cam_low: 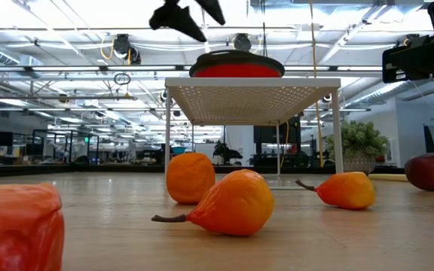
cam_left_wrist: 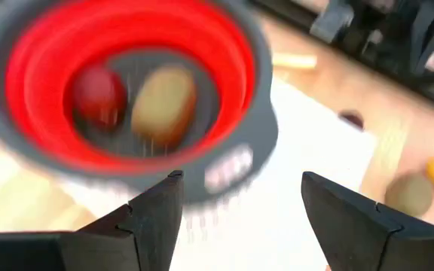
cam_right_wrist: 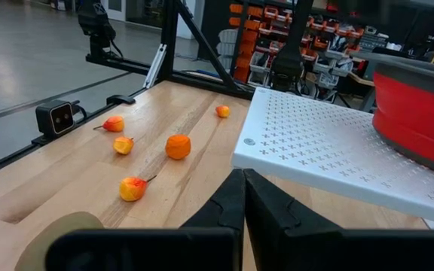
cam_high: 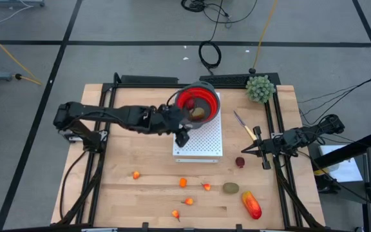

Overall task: Pick & Place Fruit
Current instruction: Put the orange pear into the red strainer bowl

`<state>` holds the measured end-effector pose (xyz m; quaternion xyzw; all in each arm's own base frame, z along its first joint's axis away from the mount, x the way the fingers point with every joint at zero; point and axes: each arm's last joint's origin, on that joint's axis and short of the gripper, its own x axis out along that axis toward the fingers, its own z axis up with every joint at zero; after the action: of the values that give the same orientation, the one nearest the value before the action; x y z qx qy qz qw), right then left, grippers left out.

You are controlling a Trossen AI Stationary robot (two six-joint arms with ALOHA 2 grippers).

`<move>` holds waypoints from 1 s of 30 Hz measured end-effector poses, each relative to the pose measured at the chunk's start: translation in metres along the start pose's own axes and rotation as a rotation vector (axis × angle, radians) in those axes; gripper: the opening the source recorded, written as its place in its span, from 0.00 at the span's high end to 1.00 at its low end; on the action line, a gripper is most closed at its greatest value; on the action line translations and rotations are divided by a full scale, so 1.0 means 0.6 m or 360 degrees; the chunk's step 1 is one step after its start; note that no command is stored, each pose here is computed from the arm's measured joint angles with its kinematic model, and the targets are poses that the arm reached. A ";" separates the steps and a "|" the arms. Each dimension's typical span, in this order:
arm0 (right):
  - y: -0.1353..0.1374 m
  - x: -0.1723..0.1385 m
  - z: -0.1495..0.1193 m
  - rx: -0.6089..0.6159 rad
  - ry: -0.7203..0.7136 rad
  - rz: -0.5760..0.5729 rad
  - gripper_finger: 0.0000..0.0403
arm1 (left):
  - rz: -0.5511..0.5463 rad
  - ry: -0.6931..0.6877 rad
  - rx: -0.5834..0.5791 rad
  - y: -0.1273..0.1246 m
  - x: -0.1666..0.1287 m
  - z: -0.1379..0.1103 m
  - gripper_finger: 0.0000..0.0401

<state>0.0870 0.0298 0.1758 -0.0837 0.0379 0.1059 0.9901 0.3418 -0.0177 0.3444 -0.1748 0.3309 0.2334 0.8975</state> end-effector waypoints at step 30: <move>0.000 0.000 0.000 0.0000 0.0001 0.0001 1.00 | 0.0496 0.0739 -0.0289 -0.043 -0.098 -0.162 0.33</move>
<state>0.0871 0.0298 0.1757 -0.0838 0.0384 0.1063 0.9901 0.2663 -0.1025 0.3179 -0.2503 0.5280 0.3508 0.7317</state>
